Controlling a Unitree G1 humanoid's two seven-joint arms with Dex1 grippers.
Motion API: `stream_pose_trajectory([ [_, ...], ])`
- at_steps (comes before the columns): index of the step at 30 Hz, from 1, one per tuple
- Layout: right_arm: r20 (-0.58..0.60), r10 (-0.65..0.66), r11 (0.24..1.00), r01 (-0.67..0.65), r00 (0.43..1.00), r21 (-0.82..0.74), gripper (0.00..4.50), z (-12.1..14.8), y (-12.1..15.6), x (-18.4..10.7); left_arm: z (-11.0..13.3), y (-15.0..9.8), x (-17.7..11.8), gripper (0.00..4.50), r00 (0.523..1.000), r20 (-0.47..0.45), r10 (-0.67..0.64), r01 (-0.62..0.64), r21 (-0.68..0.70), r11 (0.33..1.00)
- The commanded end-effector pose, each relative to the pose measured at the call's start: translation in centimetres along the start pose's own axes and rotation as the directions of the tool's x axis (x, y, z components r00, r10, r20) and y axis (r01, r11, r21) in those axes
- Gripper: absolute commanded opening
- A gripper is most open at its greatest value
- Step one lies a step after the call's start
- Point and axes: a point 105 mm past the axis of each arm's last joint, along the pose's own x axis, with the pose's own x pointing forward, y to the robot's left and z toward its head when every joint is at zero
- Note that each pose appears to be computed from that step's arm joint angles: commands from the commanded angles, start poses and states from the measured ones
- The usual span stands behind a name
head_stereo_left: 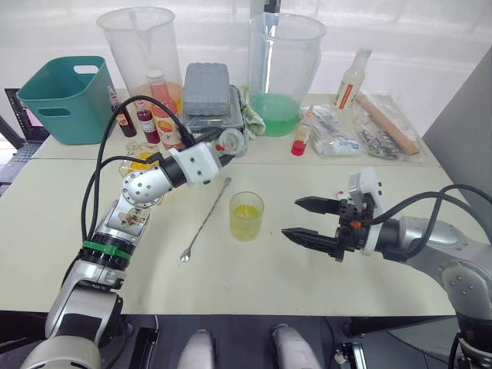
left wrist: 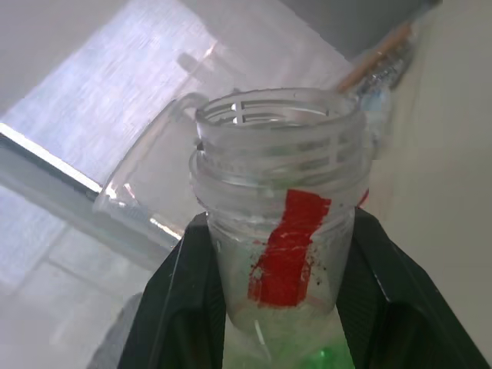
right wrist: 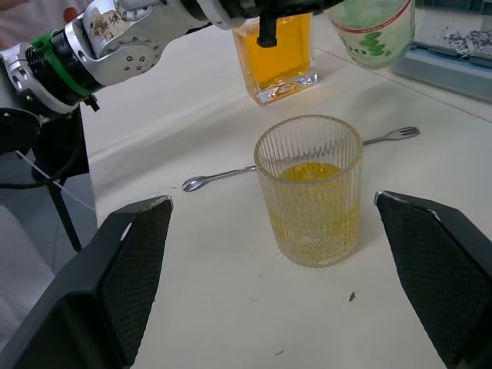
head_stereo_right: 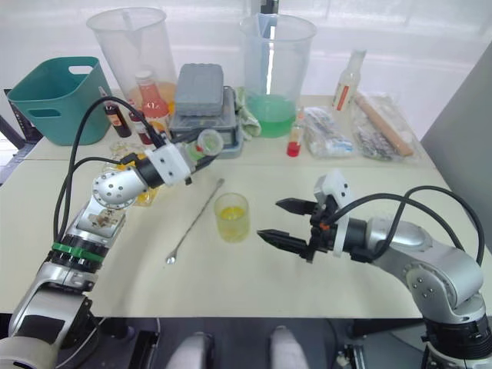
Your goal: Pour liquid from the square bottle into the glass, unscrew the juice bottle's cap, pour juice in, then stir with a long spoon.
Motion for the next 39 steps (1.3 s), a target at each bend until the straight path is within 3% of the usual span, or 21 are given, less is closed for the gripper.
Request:
stream_pose_trajectory([
  [1, 0.024, 0.044, 0.998, -0.042, 0.999, -0.048, 4.48, 1.3, 0.2, 0.2, 1.4, 4.0, -1.4, 1.47, 0.987, -0.02, 0.162, -0.163, -0.169, 0.972],
  [5, 0.035, 0.078, 0.996, -0.076, 0.996, -0.053, 4.48, 2.0, -0.2, 0.3, 0.4, 5.8, -4.1, 1.47, 0.968, -0.12, 0.22, -0.245, -0.277, 0.929],
  [13, 0.018, 0.168, 0.982, -0.166, 0.986, -0.094, 4.48, 3.3, -2.1, 0.7, 2.2, 7.1, -9.8, 1.47, 0.979, -0.143, 0.146, -0.198, -0.479, 0.855],
  [22, 0.014, 0.274, 0.957, -0.271, 0.962, -0.108, 4.48, 3.5, -2.6, 2.2, 2.9, 4.9, -15.1, 1.47, 0.972, -0.227, 0.065, -0.187, -0.573, 0.798],
  [27, 0.013, 0.316, 0.944, -0.313, 0.949, -0.106, 4.48, 3.5, -2.2, 2.6, 1.1, 6.1, -19.8, 1.47, 0.931, -0.337, 0.139, -0.318, -0.564, 0.762],
  [31, 0.022, 0.317, 0.945, -0.314, 0.948, -0.093, 4.48, 3.1, -1.7, 2.4, -1.2, 9.6, -23.4, 1.47, 0.844, -0.406, 0.352, -0.524, -0.479, 0.704],
  [33, 0.023, 0.313, 0.947, -0.31, 0.949, -0.088, 4.48, 3.0, -1.5, 2.3, -1.5, 10.2, -23.5, 1.47, 0.838, -0.389, 0.383, -0.539, -0.478, 0.693],
  [39, 0.037, 0.284, 0.956, -0.28, 0.958, -0.091, 4.48, 3.1, -1.1, 2.1, -4.0, 14.2, -23.4, 1.47, 0.732, -0.384, 0.564, -0.681, -0.436, 0.588],
])
